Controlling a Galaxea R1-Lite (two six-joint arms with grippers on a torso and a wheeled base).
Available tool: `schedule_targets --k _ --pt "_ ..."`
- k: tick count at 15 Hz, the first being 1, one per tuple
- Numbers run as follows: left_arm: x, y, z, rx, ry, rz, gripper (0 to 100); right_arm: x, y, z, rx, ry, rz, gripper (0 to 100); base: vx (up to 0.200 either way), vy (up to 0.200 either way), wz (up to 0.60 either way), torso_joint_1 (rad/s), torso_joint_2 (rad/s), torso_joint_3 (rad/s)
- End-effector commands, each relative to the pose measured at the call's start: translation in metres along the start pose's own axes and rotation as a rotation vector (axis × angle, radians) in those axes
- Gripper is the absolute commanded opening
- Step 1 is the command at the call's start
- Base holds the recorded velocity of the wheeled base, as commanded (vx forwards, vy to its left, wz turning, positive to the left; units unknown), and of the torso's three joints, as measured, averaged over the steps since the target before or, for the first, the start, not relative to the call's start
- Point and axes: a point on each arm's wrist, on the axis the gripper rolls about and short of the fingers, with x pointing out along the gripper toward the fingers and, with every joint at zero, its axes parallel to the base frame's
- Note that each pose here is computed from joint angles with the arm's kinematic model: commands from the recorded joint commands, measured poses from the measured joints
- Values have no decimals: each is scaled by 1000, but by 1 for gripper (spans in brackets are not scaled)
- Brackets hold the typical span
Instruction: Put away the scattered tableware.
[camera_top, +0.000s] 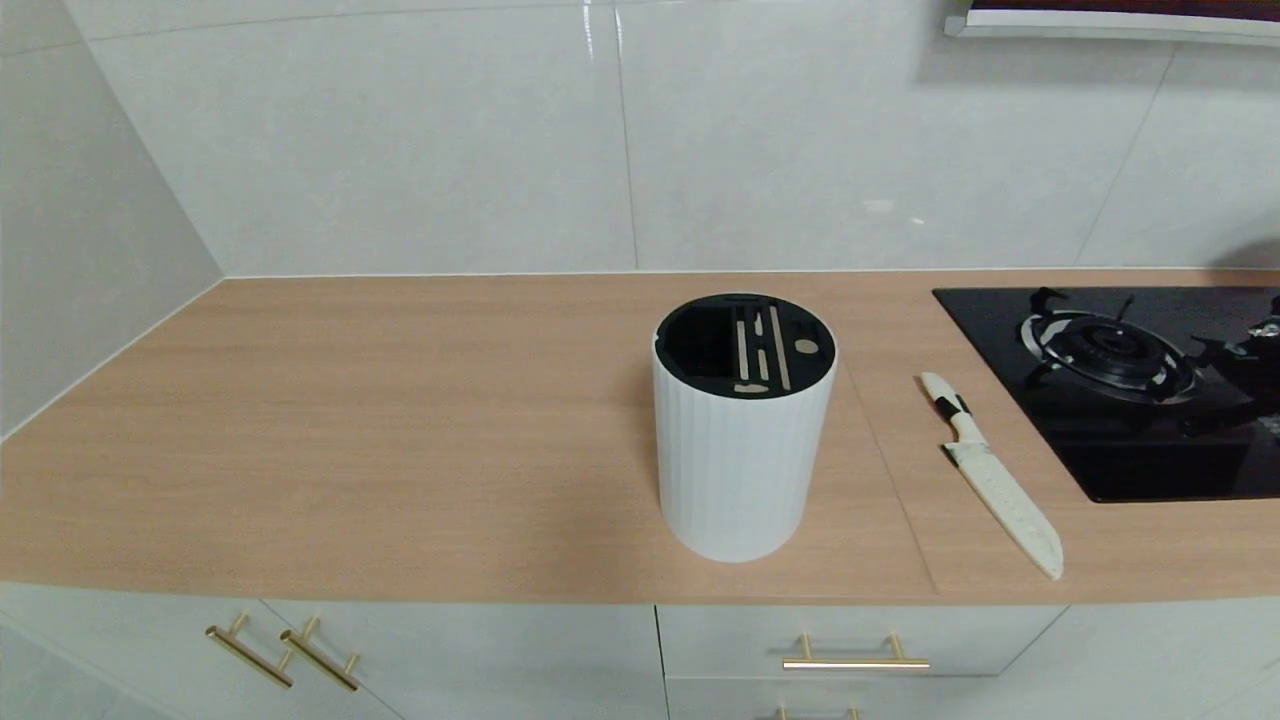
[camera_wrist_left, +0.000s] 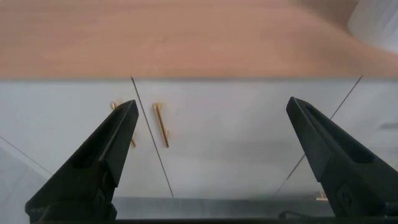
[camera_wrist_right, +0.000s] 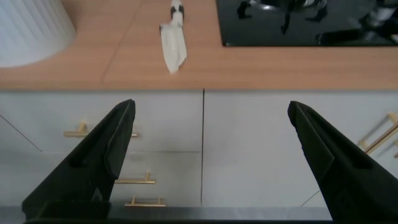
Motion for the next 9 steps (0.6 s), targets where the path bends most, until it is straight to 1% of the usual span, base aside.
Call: schedule_targets --k 1,6,9 --pt "0 0 0 0 0 1 100 0 0 0 -1 2 0 100 0 0 0 276 -579 -290" --pt "0 0 0 0 0 1 100 0 0 0 -1 2 0 100 0 0 0 282 -581 -299" --pt "0 0 0 0 0 -1 100 0 0 0 -1 2 0 100 0 0 0 212 -427 -224"
